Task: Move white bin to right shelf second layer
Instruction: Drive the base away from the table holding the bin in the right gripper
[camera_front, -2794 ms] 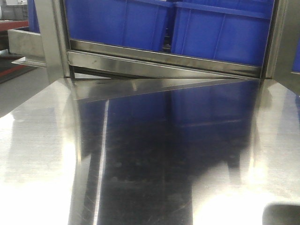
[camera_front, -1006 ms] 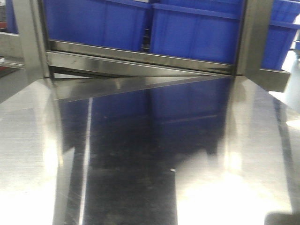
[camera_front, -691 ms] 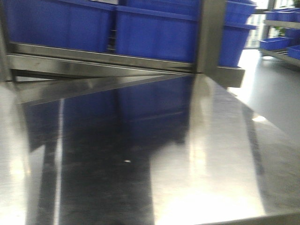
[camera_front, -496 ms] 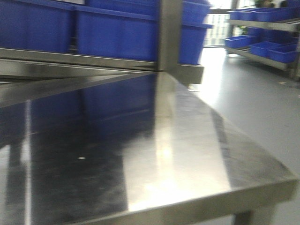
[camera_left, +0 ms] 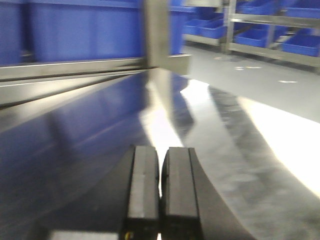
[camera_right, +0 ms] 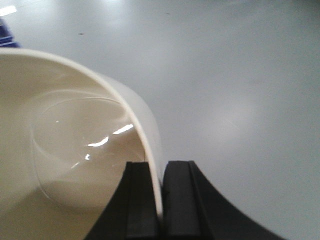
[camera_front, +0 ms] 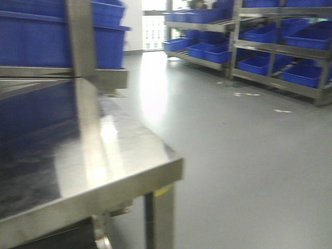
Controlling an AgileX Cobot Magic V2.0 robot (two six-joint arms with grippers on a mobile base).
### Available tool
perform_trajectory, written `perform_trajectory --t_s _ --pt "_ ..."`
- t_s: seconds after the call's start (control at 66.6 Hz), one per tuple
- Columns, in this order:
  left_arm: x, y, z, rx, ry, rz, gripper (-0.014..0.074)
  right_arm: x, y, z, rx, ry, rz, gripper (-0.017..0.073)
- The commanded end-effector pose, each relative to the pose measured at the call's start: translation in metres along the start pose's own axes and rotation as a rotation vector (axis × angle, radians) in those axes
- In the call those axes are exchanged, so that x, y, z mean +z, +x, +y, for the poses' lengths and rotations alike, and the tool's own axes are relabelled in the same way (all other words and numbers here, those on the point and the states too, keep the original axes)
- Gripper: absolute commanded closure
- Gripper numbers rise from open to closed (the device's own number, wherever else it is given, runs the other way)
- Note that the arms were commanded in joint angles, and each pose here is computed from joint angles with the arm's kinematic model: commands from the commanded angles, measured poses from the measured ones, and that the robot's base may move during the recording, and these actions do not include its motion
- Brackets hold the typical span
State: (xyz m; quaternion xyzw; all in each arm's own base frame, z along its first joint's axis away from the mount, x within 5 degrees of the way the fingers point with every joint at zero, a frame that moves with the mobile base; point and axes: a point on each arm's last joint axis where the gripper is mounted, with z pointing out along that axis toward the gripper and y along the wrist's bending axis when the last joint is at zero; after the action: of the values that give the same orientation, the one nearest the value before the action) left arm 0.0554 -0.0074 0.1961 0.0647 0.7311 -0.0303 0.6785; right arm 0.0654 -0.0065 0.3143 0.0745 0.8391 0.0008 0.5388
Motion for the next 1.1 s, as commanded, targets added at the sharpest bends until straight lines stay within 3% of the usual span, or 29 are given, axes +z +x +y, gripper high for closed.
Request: perform_trajectory --t_s 0.0,1.081 --pt "0.001 0.0037 -0.0004 -0.005 0.002 -0.064 0.0509 -0.0057 -0.0176 0.0012 -0.001 -0.007 -0.129 0.051" --pt "0.001 0.0037 -0.0004 -0.005 0.002 -0.064 0.0509 -0.0057 -0.0176 0.0012 -0.001 -0.007 -0.129 0.051"
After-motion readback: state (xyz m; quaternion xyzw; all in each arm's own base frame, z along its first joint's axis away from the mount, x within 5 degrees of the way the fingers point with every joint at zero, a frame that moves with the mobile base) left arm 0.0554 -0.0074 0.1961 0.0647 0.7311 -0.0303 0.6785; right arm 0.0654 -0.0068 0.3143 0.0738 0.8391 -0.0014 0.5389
